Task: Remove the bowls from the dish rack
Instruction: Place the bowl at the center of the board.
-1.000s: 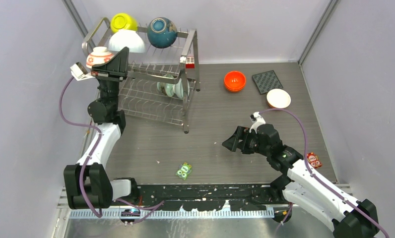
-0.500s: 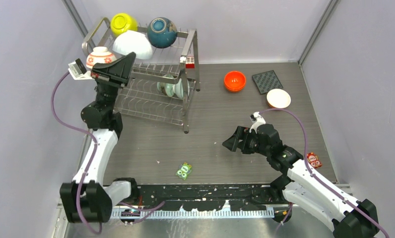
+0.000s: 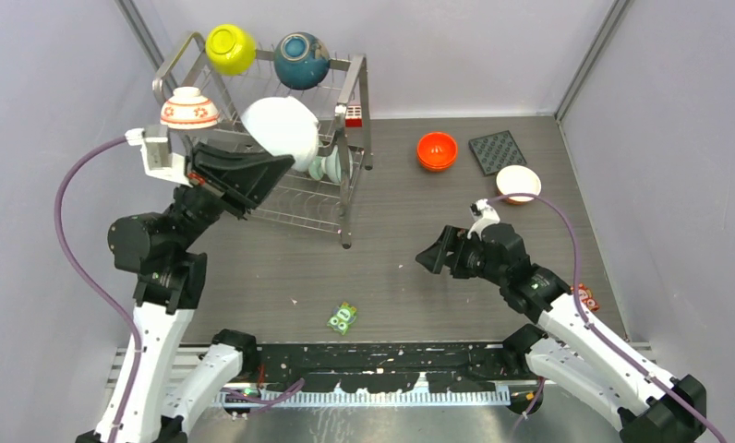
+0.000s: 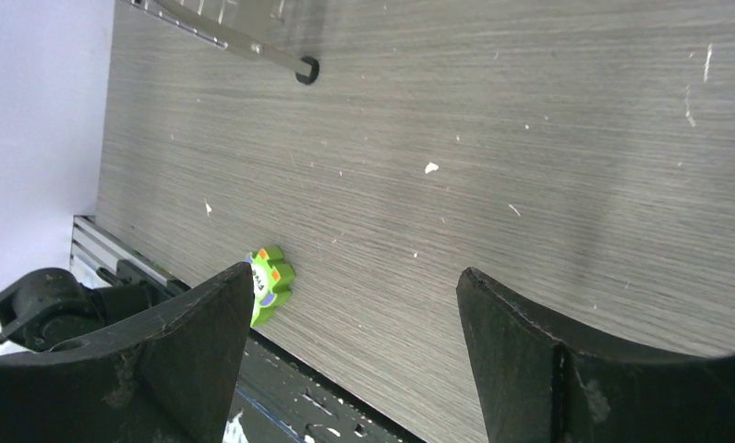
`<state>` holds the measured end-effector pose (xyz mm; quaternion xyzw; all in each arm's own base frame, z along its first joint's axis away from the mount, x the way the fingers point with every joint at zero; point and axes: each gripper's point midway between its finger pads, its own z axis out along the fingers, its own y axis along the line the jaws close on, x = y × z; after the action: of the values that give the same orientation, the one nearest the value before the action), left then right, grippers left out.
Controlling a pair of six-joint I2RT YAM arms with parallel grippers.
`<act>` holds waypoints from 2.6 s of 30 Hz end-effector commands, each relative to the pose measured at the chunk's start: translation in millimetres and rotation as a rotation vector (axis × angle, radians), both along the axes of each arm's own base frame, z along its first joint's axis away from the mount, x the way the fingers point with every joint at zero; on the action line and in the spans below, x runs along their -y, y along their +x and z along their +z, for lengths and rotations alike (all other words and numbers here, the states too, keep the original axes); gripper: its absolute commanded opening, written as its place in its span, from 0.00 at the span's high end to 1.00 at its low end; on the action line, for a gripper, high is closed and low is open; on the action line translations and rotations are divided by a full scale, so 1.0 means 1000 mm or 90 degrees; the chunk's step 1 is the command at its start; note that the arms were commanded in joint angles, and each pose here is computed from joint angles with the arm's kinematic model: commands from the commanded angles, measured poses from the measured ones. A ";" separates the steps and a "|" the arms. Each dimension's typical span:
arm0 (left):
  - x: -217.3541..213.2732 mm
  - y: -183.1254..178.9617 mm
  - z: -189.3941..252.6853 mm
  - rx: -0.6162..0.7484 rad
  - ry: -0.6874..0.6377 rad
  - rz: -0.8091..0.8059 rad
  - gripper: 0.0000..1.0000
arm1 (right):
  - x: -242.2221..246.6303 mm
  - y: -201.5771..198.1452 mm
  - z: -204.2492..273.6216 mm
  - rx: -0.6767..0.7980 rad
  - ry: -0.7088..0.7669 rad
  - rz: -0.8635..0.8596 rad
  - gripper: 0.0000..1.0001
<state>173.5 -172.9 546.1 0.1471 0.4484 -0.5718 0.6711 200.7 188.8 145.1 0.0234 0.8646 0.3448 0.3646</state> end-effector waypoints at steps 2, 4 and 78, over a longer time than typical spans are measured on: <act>0.011 0.002 -0.053 -0.061 0.171 0.041 1.00 | 0.010 0.014 0.050 0.072 -0.008 -0.038 0.16; 0.010 -0.003 -0.064 -0.075 0.201 0.043 1.00 | 0.014 0.017 0.063 0.084 -0.013 -0.051 0.16; 0.090 -0.122 -0.376 0.796 1.284 -0.237 1.00 | -0.028 -0.060 0.118 0.004 -0.331 0.262 0.27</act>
<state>45.5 -251.1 158.9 0.9146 0.3117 0.0928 0.2401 139.9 214.0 257.8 -0.2315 0.9138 0.2105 0.2588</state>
